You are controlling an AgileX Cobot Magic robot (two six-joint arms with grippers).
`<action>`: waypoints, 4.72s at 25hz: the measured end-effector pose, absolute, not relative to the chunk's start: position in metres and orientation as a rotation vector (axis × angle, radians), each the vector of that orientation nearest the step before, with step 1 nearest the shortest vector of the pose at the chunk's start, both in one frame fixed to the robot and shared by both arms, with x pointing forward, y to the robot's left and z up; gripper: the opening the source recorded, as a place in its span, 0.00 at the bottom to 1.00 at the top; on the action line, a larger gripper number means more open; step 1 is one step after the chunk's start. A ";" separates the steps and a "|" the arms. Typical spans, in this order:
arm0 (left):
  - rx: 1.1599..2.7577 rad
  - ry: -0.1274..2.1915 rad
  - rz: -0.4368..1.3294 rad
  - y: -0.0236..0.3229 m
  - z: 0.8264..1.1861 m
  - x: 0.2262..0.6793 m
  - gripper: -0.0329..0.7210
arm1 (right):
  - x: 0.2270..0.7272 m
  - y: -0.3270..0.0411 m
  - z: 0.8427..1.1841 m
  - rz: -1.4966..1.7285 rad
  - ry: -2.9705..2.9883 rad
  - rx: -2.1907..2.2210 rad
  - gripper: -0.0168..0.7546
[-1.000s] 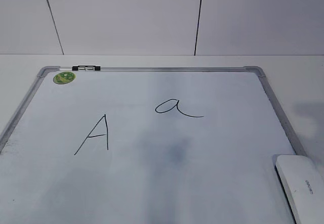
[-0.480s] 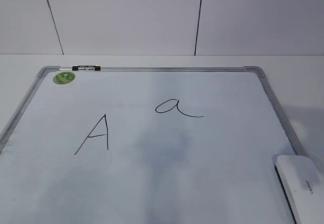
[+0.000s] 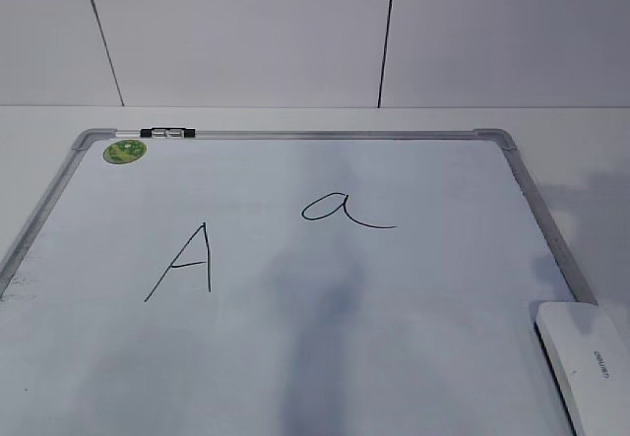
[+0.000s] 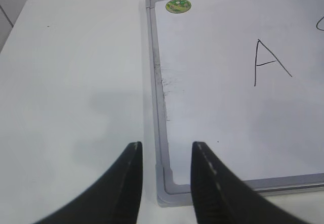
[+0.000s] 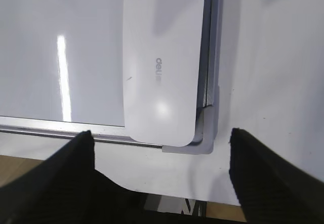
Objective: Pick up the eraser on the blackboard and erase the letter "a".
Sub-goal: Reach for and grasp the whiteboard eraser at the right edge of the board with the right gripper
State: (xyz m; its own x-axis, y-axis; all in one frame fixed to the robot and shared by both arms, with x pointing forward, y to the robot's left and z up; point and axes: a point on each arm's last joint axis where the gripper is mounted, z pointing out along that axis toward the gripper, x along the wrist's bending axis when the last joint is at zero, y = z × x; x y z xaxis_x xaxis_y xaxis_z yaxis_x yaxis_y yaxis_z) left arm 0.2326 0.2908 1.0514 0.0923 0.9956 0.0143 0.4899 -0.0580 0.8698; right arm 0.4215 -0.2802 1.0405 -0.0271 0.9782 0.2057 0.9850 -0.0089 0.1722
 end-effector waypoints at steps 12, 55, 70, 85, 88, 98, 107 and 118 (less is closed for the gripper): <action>1.646 1.488 0.883 0.291 1.051 0.233 0.37 | 0.421 -0.256 1.041 -0.328 -2.197 -2.081 0.84; 1.646 1.487 0.881 0.291 1.051 0.233 0.37 | 0.469 -0.250 0.985 -0.121 -2.183 -2.237 0.90; 1.646 1.487 0.881 0.291 1.051 0.233 0.37 | 0.473 -0.250 0.974 -0.092 -2.203 -2.154 0.90; 1.646 1.487 0.881 0.291 1.051 0.233 0.37 | 0.479 -0.248 0.960 -0.047 -2.182 -2.128 0.89; 1.646 1.487 0.881 0.291 1.051 0.233 0.37 | 0.479 -0.248 0.959 -0.046 -2.181 -2.128 0.89; 1.646 1.487 0.881 0.291 1.051 0.233 0.37 | 0.482 -0.246 0.954 -0.063 -2.156 -2.136 0.88; 1.645 1.487 0.879 0.291 1.051 0.233 0.37 | 0.483 -0.246 0.954 -0.074 -2.152 -2.139 0.87; 1.645 1.487 0.879 0.291 1.051 0.233 0.37 | 0.483 -0.246 0.954 -0.074 -2.156 -2.137 0.84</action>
